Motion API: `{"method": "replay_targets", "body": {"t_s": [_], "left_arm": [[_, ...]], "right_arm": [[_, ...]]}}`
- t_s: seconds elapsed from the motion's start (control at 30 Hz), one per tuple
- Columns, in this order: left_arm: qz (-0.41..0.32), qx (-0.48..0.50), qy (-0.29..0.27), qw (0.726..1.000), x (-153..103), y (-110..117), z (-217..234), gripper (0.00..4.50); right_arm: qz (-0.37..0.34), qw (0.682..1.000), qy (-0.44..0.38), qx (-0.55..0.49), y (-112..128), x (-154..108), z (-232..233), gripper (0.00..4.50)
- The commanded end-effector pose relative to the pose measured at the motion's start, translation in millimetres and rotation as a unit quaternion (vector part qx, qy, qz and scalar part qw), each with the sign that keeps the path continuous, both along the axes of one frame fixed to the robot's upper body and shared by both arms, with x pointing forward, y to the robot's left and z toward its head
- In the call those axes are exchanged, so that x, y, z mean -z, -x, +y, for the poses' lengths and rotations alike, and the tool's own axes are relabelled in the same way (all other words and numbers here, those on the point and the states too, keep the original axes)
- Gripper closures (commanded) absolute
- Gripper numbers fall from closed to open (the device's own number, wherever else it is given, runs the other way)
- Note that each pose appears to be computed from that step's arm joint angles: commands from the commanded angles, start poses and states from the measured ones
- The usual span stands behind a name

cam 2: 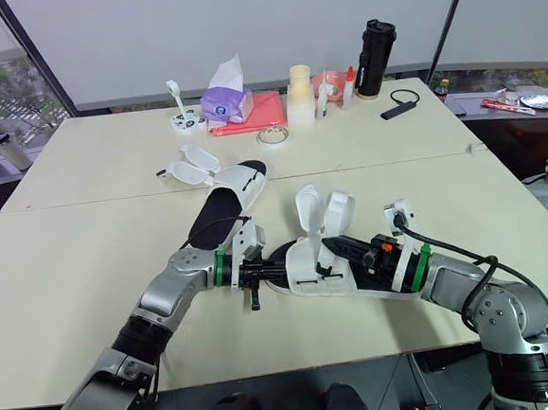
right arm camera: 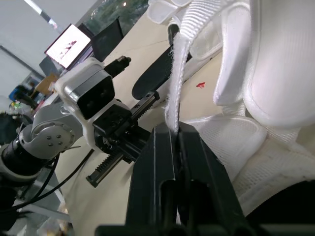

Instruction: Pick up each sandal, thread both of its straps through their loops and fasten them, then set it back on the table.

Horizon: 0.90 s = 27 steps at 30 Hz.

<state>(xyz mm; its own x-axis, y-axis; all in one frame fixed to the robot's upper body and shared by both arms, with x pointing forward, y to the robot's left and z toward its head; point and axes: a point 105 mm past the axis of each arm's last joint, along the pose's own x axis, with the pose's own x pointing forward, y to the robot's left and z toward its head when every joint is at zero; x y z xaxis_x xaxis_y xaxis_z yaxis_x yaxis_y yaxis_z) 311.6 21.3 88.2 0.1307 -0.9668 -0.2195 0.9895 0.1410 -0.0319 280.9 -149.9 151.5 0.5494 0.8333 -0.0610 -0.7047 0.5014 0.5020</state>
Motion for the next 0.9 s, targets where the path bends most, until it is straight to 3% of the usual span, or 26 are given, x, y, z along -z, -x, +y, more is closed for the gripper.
{"method": "replay_targets", "body": {"t_s": [0.03,0.43,0.9], "left_arm": [[-0.008,-0.008,0.000,1.000,-1.4,-0.9,1.2,4.50],[-0.005,-0.010,-0.004,1.000,1.4,0.4,2.2,4.50],[-0.004,-0.007,-0.009,1.000,5.8,2.9,-0.1,4.50]], "right_arm": [[-0.004,1.000,-0.023,-0.021,-0.1,-18.0,-2.5,4.44],[0.062,0.997,0.013,-0.048,5.1,1.7,-10.4,4.44],[0.078,0.993,-0.077,-0.041,2.7,-16.6,-13.2,4.44]]}}
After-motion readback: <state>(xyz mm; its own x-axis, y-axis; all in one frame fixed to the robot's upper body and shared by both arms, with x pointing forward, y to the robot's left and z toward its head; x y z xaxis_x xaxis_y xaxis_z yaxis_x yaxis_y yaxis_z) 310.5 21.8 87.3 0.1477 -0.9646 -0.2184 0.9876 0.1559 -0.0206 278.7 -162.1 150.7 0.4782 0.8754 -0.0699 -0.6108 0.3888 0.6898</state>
